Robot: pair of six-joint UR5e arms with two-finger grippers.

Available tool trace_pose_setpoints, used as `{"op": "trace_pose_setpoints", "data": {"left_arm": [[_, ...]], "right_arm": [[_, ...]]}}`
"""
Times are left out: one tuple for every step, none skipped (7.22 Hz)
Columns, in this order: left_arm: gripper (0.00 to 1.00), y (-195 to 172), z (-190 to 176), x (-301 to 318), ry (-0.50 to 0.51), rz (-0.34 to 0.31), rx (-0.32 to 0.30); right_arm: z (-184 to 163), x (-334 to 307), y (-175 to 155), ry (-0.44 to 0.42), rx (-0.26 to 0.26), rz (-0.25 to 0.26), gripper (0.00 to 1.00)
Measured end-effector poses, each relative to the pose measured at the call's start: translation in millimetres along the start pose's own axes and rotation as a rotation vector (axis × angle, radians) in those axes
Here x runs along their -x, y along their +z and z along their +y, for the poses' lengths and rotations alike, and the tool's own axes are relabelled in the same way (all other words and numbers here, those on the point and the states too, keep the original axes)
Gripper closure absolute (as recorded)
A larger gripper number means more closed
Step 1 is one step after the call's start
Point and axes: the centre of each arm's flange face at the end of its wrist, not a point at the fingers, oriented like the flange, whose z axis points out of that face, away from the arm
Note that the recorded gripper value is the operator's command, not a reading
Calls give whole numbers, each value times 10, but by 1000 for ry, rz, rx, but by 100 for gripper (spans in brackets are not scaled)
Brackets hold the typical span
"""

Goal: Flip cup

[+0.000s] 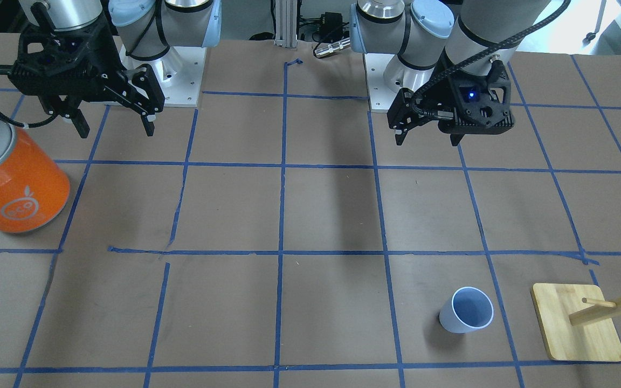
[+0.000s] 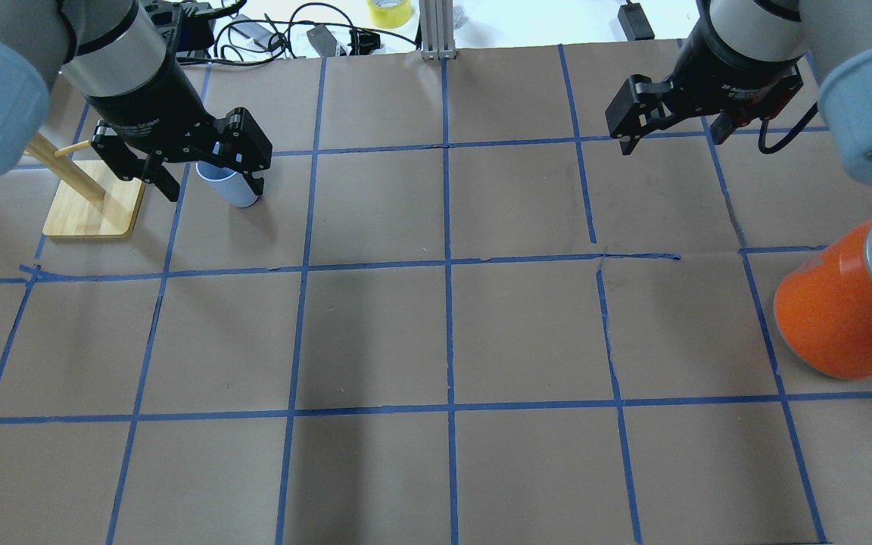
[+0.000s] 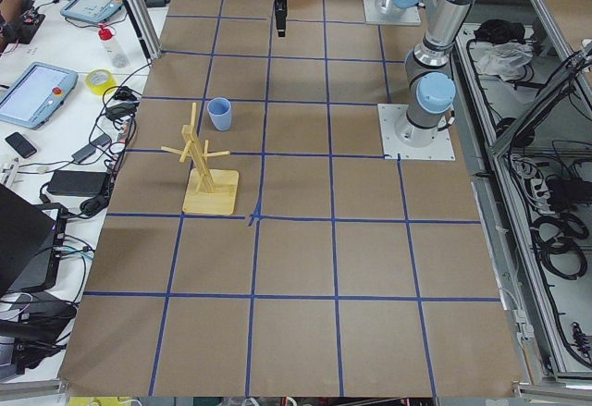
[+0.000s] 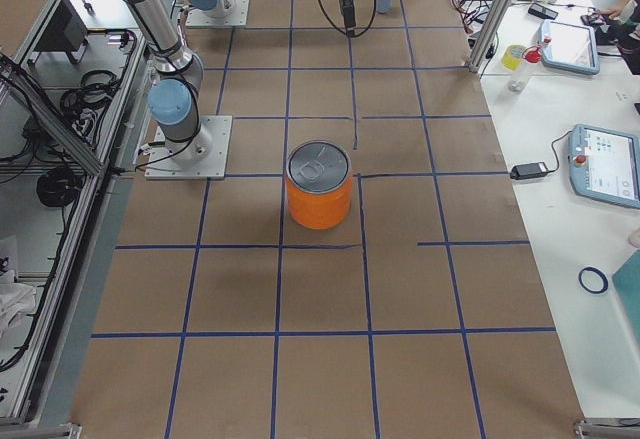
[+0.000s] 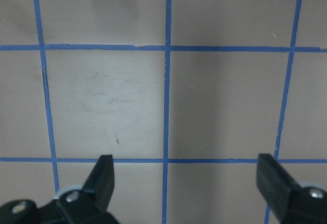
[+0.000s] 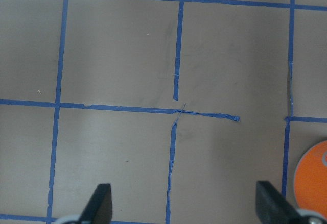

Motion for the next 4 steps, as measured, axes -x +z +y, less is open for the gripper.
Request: {"op": "trace_pose_setpoints", "data": {"left_arm": [[0, -23, 2, 1, 0, -1, -8], [0, -51, 11, 1, 0, 0, -16], [0, -51, 19, 1, 1, -1, -17], [0, -18, 10, 3, 1, 0, -11]], "right_arm": [[-1, 0, -4, 0, -1, 0, 0], [3, 0, -13, 0, -3, 0, 0], [10, 4, -25, -1, -5, 0, 0], [18, 7, -38, -2, -7, 0, 0]]}}
